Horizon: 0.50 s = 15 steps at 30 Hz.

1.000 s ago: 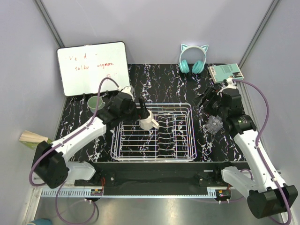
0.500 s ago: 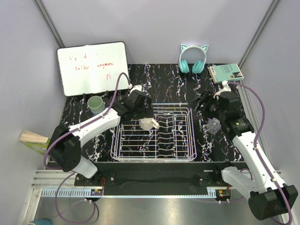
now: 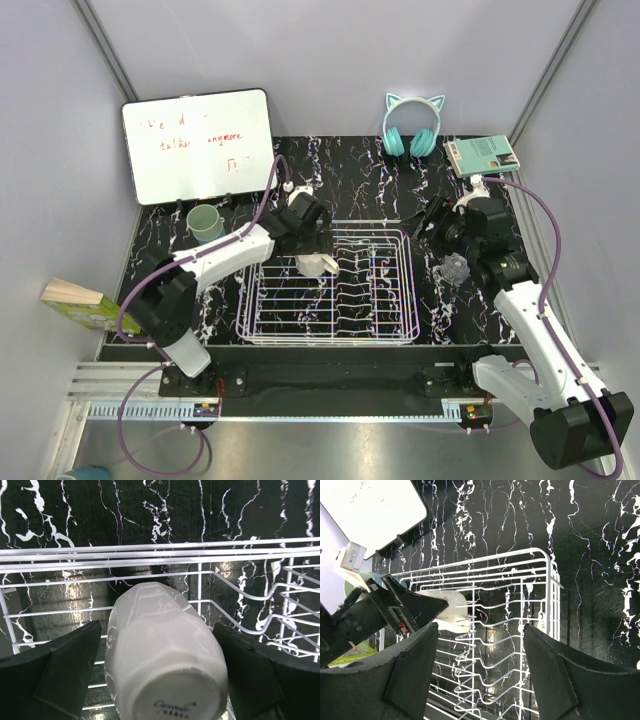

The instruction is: Unload the cups from the dish rack

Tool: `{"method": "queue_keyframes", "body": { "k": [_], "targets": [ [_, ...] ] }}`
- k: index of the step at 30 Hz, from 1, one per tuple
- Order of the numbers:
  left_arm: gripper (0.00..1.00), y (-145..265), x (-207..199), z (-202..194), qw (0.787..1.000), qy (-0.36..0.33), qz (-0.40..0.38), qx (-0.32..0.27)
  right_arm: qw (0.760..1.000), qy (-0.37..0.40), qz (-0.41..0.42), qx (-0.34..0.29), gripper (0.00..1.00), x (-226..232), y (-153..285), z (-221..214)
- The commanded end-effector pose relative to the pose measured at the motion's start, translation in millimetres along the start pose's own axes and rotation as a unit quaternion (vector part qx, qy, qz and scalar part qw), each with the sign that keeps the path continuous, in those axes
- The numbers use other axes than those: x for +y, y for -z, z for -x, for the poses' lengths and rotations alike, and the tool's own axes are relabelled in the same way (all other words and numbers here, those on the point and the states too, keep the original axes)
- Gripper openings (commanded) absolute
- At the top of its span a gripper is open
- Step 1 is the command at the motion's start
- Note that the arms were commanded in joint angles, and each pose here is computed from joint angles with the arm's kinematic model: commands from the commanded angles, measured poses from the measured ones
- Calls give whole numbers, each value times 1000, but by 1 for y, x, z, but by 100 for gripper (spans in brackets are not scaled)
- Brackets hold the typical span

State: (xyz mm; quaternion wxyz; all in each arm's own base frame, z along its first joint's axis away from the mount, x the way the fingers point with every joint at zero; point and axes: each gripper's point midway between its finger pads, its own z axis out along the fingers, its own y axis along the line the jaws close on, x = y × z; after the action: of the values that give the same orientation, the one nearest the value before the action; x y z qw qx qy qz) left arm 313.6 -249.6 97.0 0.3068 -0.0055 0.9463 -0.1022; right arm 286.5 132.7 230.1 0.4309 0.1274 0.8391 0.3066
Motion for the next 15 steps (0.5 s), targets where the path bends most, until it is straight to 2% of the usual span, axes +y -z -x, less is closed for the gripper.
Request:
{"method": "queue_keyframes", "body": {
  "k": [1,6,8,10,11,15],
  "targets": [
    [95,-3,-4,9,1000,-9,7,-10,1000,11,23,-8,76,9,0,3],
    [82,-3,-1,2,1000,-10,6,-1,1000,10,19,-5,76,6,-1,1],
    [62,-5,1,-1,1000,-14,8,2,1000,10,20,-5,76,7,-2,1],
    [34,-5,2,-3,1000,-16,9,4,1000,8,19,-3,76,6,-2,-1],
    [0,-4,2,-3,1000,-19,8,4,1000,7,20,-4,76,6,-2,0],
    [0,7,-5,6,1000,-22,-11,-5,1000,8,18,-2,76,4,-2,-3]
  ]
}}
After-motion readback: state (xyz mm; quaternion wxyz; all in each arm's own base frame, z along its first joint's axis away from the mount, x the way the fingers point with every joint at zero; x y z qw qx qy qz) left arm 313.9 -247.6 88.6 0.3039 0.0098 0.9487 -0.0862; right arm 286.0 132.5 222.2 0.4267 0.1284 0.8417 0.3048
